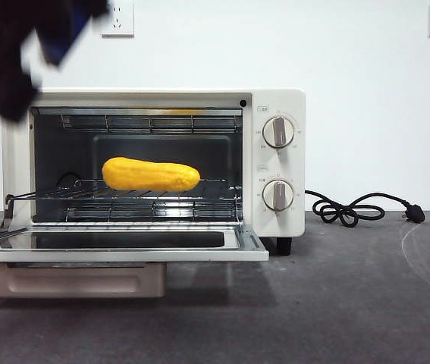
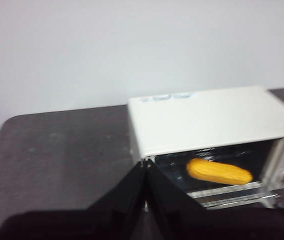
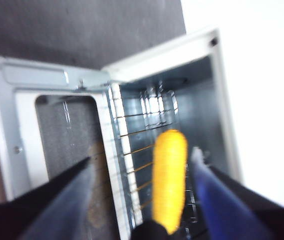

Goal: Take the corn from the table,put the corn in the oven

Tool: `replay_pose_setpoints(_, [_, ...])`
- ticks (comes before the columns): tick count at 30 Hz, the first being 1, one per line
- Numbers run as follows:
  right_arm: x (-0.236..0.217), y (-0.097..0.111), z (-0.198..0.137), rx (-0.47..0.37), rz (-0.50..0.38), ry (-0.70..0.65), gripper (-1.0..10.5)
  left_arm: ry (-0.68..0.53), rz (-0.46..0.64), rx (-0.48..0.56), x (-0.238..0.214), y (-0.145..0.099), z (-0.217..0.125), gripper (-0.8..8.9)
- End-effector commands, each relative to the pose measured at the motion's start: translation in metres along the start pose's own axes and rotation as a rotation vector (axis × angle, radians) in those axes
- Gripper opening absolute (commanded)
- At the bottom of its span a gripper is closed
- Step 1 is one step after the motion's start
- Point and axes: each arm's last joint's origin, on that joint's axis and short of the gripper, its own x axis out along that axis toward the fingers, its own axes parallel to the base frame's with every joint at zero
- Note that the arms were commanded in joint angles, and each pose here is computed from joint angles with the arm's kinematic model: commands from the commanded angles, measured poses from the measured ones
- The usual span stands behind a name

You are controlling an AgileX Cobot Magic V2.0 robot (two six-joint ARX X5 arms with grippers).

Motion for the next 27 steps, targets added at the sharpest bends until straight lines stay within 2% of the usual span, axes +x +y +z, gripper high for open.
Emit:
replay_pose_setpoints(1, [-0.036, -0.026, 0.001, 0.084, 0.011, -0.068, 1.0, 0.055, 0.030, 0.090, 0.019, -0.013, 0.002, -0.06])
replay_pose_setpoints(5, [-0.077, -0.060, -0.011, 0.193, 0.022, -0.114, 0.8, 0.143, 0.035, 0.199, 0.046, -0.033, 0.004, -0.07])
replay_pose_setpoints(8, [-0.103, -0.085, -0.029, 0.271, 0.063, -0.146, -0.2, 0.220, 0.004, 0.270, 0.069, -0.050, 0.003, -0.08])
replay_pose_setpoints(13, [-0.137, -0.122, -0.068, 0.414, 0.159, -0.196, -0.2, 0.356, -0.220, 0.332, 0.107, -0.080, -0.002, -0.09])
replay_pose_setpoints(16, [-0.149, -0.141, -0.090, 0.517, 0.200, -0.222, -0.2, 0.426, -0.297, 0.348, 0.133, -0.091, -0.007, -0.09])
replay_pose_setpoints(21, [-0.158, -0.167, -0.125, 0.664, 0.242, -0.240, -0.2, 0.527, -0.435, 0.270, 0.177, -0.095, -0.018, -0.09])
replay_pose_setpoints(23, [-0.157, -0.173, -0.135, 0.712, 0.286, -0.243, -0.2, 0.549, -0.475, 0.208, 0.191, -0.086, -0.022, -0.09])
replay_pose_setpoints(27, [-0.145, -0.182, -0.157, 0.780, 0.390, -0.212, -0.2, 0.581, -0.565, 0.034, 0.209, -0.051, -0.036, -0.09])
